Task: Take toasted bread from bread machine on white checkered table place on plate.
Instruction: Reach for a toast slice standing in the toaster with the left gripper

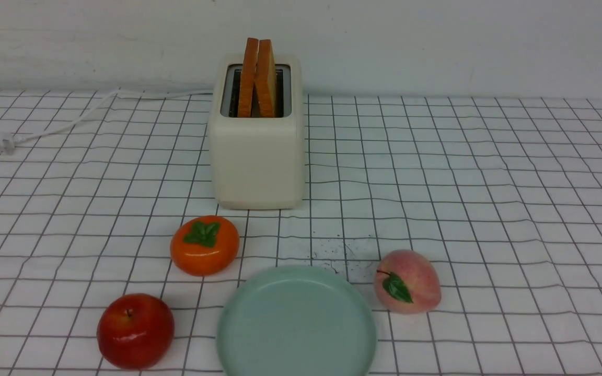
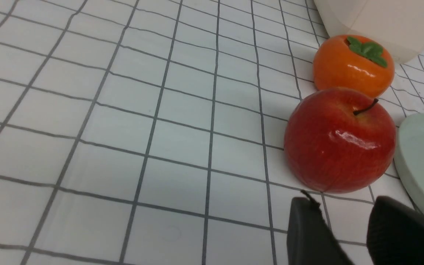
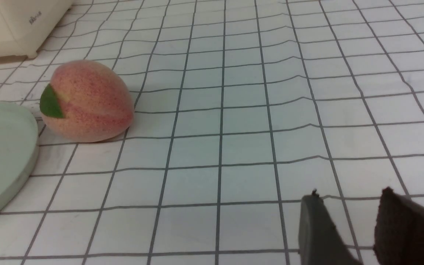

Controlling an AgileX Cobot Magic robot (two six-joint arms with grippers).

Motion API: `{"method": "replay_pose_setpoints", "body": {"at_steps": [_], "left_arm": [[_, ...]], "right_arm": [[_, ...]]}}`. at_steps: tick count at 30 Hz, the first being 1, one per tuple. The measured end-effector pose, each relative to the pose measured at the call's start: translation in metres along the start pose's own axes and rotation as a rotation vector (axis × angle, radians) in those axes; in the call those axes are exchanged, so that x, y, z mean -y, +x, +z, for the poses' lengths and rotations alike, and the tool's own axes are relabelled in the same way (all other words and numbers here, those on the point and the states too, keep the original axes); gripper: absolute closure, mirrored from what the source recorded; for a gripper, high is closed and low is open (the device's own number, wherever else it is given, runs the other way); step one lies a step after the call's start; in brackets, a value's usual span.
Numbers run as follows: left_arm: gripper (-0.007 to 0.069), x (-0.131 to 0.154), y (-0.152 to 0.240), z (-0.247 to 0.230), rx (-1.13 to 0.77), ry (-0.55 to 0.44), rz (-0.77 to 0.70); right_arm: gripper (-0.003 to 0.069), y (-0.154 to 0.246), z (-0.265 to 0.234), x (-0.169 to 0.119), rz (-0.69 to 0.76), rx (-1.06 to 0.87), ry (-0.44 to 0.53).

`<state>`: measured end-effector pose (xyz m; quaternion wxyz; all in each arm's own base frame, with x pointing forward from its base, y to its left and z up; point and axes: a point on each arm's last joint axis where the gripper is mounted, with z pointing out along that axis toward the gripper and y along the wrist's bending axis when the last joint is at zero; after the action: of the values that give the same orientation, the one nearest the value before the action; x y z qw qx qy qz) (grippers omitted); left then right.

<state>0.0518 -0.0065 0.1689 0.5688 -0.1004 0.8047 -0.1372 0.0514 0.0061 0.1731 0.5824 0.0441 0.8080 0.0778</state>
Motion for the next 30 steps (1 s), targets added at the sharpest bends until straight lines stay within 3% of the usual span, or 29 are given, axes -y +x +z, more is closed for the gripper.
{"method": "replay_pose_setpoints", "body": {"at_steps": [20, 24, 28, 30], "left_arm": [[0.0388, 0.001, -0.003, 0.000, 0.034, 0.010, -0.003], [0.0388, 0.006, -0.012, -0.001, 0.128, 0.080, -0.192], [0.0388, 0.011, -0.026, -0.005, 0.252, 0.203, -0.583], [0.0388, 0.011, -0.032, -0.006, 0.306, 0.231, -0.643]], "right_arm": [[0.0419, 0.000, 0.000, 0.000, 0.000, 0.000, 0.000], [0.0419, 0.000, 0.000, 0.000, 0.000, 0.000, 0.000], [0.0419, 0.000, 0.000, 0.000, 0.000, 0.000, 0.000], [0.0419, 0.000, 0.000, 0.000, 0.000, 0.000, 0.000]]}}
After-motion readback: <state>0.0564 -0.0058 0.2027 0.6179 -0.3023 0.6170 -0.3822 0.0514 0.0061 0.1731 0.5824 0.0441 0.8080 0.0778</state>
